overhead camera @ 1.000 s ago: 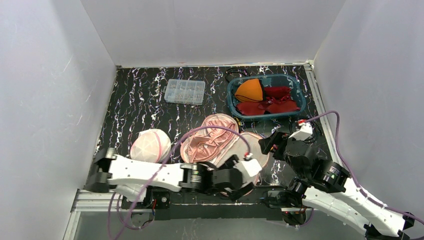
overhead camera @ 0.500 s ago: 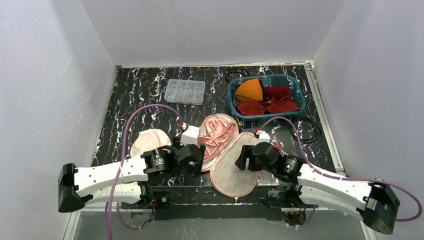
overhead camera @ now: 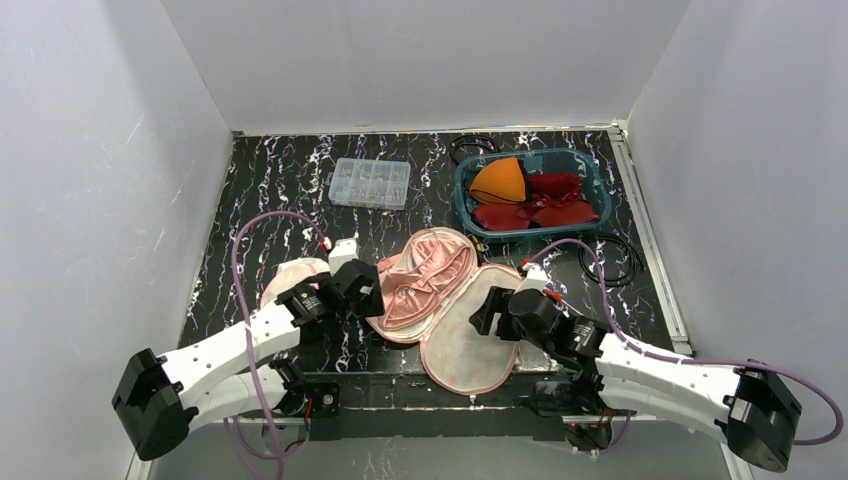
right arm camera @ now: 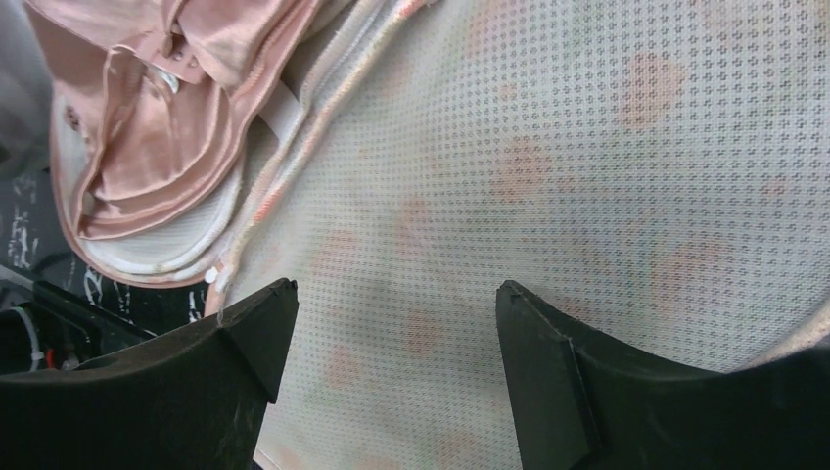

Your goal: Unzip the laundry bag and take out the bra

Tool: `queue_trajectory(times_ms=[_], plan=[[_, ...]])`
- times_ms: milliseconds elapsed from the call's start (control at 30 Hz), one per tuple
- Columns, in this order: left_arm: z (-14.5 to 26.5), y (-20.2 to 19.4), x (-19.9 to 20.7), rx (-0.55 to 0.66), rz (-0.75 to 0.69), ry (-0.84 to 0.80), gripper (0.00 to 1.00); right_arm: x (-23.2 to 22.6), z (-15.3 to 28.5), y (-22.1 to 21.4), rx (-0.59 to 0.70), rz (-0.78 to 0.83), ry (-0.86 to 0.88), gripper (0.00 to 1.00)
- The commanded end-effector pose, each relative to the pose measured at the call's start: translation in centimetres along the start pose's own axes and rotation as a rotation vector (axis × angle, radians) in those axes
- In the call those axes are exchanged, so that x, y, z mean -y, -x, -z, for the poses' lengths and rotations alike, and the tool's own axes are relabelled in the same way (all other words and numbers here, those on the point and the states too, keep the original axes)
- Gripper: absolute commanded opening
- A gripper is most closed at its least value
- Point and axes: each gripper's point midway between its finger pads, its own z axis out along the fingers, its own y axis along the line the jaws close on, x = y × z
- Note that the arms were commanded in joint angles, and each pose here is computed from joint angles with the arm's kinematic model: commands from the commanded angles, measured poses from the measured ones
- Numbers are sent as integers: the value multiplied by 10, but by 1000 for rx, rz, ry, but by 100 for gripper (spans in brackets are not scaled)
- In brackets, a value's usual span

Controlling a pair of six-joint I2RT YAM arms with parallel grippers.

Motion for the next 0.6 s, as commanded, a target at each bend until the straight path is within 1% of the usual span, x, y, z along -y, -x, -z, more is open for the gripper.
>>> queue_trajectory(times_ms=[0,200,300,333,467,567], plan=[[-20,-13,-8,-78,128,-11,69,-14,4,12,50,-23,59,81],[-42,-30,-19,-149,206,16,64,-22,7,13,47,-19,106,81],[-49,-36,-20,-166,222,13,59,-23,6,15,49,-10,100,81],[-50,-37,-18,-167,226,4,56,-24,5,16,55,-8,97,81],[-51,-45,-16,-174,246,-30,39,-35,1,30,98,-24,104,82],[-48,-52,-15,-174,270,-73,26,-52,-2,45,139,-50,132,83]])
